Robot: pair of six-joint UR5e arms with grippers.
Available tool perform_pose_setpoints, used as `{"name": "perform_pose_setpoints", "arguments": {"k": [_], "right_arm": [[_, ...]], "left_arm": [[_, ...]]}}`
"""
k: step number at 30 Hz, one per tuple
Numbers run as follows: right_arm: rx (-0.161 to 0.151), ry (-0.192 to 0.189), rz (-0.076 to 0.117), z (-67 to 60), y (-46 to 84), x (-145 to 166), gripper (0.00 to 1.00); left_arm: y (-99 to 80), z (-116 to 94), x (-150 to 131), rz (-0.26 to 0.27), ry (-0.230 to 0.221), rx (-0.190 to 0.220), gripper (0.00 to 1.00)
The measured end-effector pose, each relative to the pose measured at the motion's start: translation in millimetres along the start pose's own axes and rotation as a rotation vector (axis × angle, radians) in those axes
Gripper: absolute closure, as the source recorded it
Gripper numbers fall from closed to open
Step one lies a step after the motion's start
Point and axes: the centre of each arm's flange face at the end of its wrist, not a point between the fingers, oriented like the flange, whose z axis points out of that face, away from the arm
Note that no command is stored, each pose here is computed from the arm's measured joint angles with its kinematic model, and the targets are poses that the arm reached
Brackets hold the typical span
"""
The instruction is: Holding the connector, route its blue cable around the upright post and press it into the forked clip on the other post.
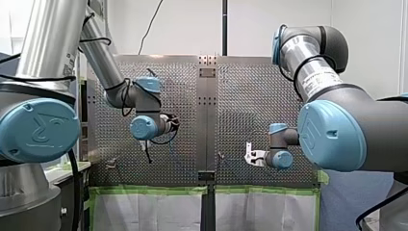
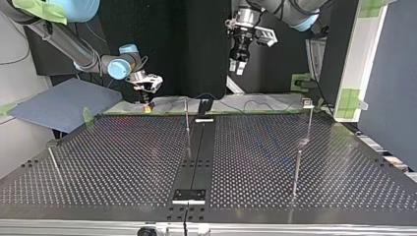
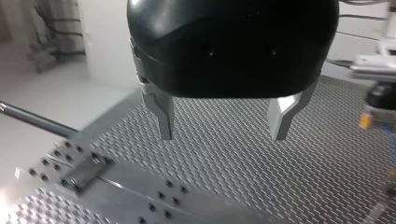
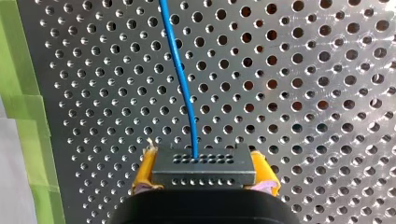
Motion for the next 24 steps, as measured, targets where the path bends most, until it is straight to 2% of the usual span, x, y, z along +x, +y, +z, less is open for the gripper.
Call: {"name": "perform_pose_setpoints", "arguments": {"k": [4,9,20,24], "right_arm": [[0.001,0.001,0.0,0.1,-0.1,0.1,1.0],[0.003,0.002,0.003,0.3,-0.2,0.3,1.0],[0.015,0.003,0.003,0.6,-2.9,0.6,1.0],[-0.002,0.007,-0.005,1.8,0.8,4.0,1.0]], "left_arm": [[15.4,-10.5,9.6,0.021,0.048,-0.036,0.0],[21.9,-5.3,18.7,0.033,0.063,-0.053,0.0],[26.9,1.6,44.8,0.058,0.079,-0.017,0.0],[29.2,1.3,50.5,0.065,0.087,-0.018,0.0]]}}
